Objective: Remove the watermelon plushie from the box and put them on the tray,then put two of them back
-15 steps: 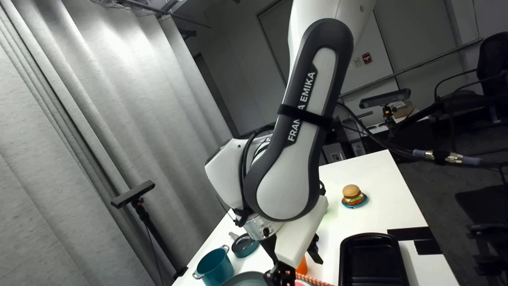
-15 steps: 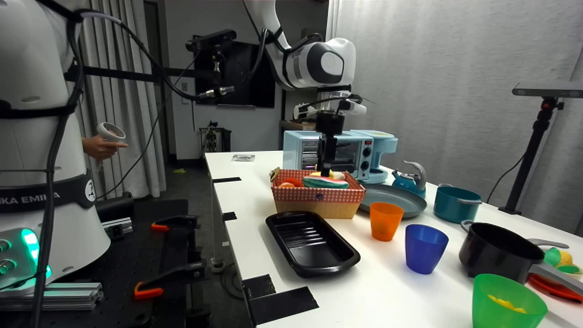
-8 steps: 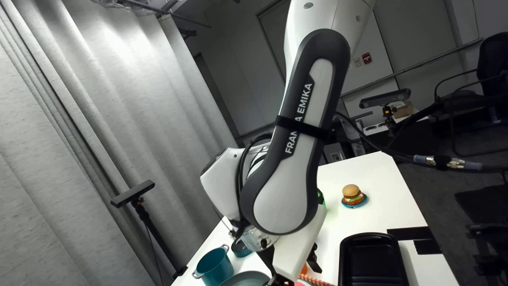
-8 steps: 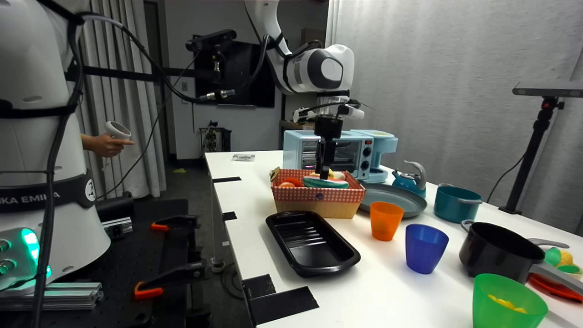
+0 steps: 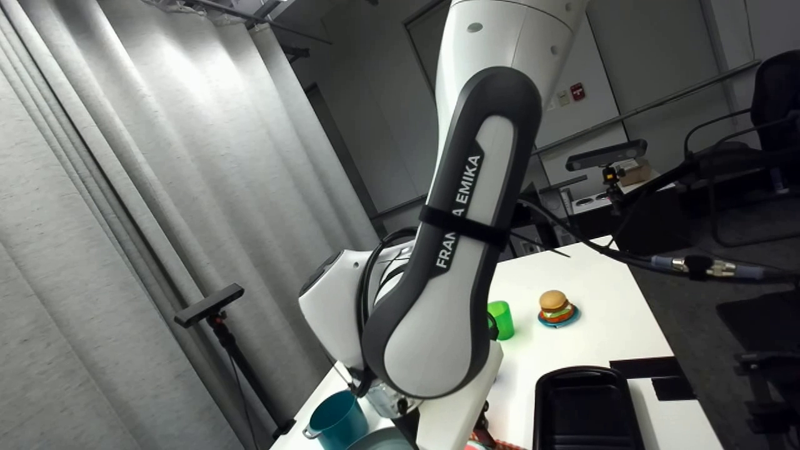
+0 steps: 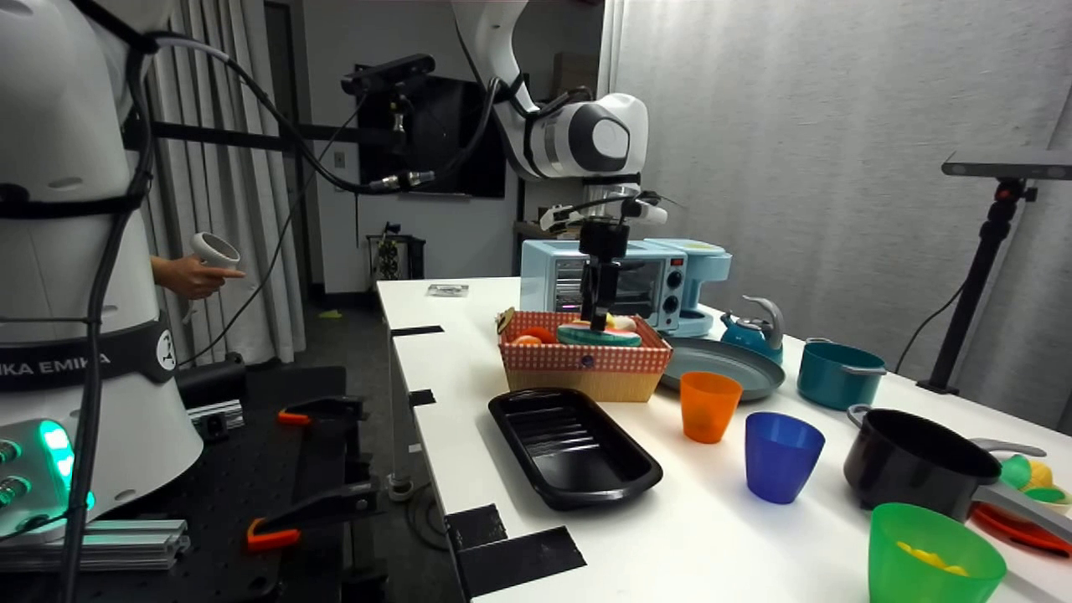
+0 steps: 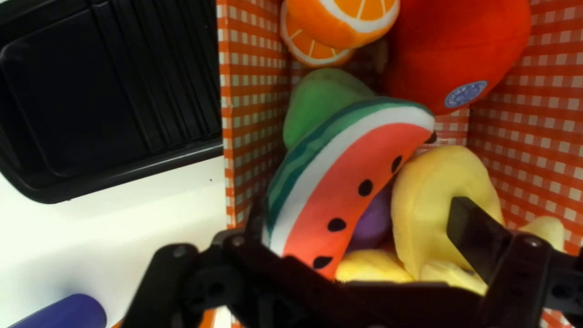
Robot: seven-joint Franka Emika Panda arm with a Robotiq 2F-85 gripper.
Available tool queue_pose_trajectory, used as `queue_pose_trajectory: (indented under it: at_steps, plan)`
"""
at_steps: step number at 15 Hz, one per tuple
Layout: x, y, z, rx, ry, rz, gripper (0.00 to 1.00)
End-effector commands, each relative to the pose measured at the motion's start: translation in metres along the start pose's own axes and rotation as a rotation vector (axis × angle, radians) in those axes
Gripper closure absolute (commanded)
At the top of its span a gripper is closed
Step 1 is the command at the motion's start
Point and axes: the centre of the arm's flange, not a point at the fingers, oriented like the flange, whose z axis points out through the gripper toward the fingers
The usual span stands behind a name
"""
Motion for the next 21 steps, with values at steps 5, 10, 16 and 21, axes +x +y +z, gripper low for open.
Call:
queue_pose_trajectory:
  at_steps: [5, 10, 16, 21]
  plan:
    - [0.013, 0.006, 0.011, -0.029, -0.023, 0.033, 0.22]
    - [0.012, 0.005, 0.017, -0.034, -0.029, 0.033, 0.56]
    - [0.007, 0.013, 0.004, -0.032, -0.019, 0.028, 0.98]
    - [-0.004, 0.033, -0.022, -0.03, 0.007, 0.014, 0.98]
